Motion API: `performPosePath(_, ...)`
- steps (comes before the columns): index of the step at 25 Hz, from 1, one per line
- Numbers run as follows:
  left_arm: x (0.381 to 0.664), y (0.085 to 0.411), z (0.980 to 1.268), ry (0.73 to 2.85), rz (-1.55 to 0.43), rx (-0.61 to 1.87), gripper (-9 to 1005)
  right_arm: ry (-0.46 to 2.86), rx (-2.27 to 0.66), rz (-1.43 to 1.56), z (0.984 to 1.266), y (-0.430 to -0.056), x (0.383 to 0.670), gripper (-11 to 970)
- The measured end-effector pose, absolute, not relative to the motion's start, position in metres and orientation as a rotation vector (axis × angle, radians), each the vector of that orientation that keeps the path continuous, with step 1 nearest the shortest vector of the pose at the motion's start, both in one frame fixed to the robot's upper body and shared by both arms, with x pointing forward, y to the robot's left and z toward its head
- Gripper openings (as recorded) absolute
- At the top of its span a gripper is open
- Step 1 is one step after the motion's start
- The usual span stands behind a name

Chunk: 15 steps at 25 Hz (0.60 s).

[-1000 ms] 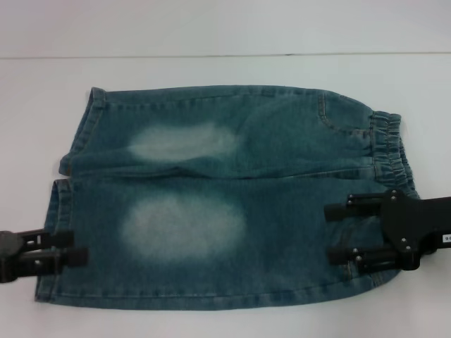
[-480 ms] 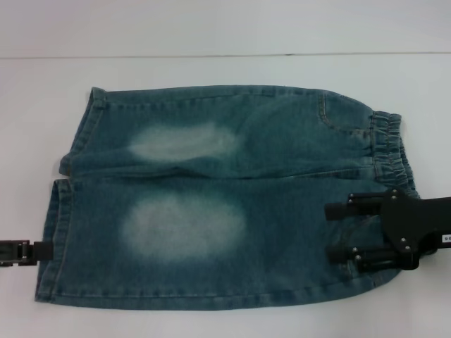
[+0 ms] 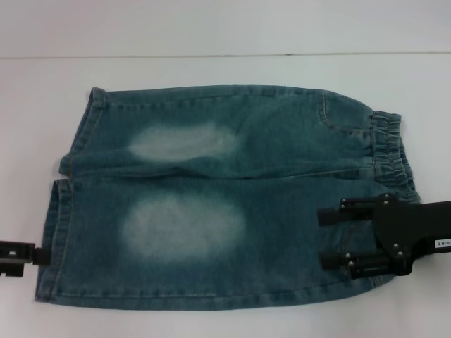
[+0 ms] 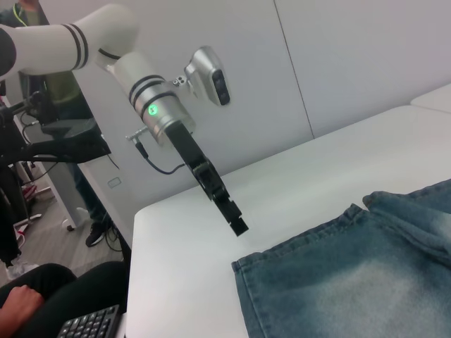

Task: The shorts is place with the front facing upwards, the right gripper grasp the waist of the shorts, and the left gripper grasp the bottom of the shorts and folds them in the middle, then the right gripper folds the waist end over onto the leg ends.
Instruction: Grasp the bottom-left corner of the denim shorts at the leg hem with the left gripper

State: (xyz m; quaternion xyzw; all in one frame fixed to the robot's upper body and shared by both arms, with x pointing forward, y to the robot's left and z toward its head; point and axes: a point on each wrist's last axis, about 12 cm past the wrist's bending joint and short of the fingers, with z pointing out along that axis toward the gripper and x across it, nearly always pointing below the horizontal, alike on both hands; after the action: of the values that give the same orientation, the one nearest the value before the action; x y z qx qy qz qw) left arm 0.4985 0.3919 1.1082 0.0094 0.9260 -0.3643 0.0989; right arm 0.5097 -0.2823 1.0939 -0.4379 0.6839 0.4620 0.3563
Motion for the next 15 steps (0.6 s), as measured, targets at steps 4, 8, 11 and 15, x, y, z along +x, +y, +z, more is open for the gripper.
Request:
performPosePath(4, 0.502, 0.388, 1.105, 2.783, -1.037, 0.040, 861, 1.767, -1.126, 1.192, 1.094, -0.283, 0.509, 784)
performPosePath(8, 0.504, 0.385, 1.100, 2.820, -0.989, 0.049, 860, 1.767, -1.125, 1.190, 1.094, -0.283, 0.510, 782)
performPosePath(11, 0.505, 0.383, 1.098, 2.835, -0.973, 0.065, 860, 1.769, -1.124, 1.185, 1.093, -0.283, 0.510, 781)
performPosePath(15, 0.504, 0.378, 1.095, 2.850, -0.983, 0.079, 859, 1.778, -1.122, 1.181, 1.093, -0.282, 0.511, 780)
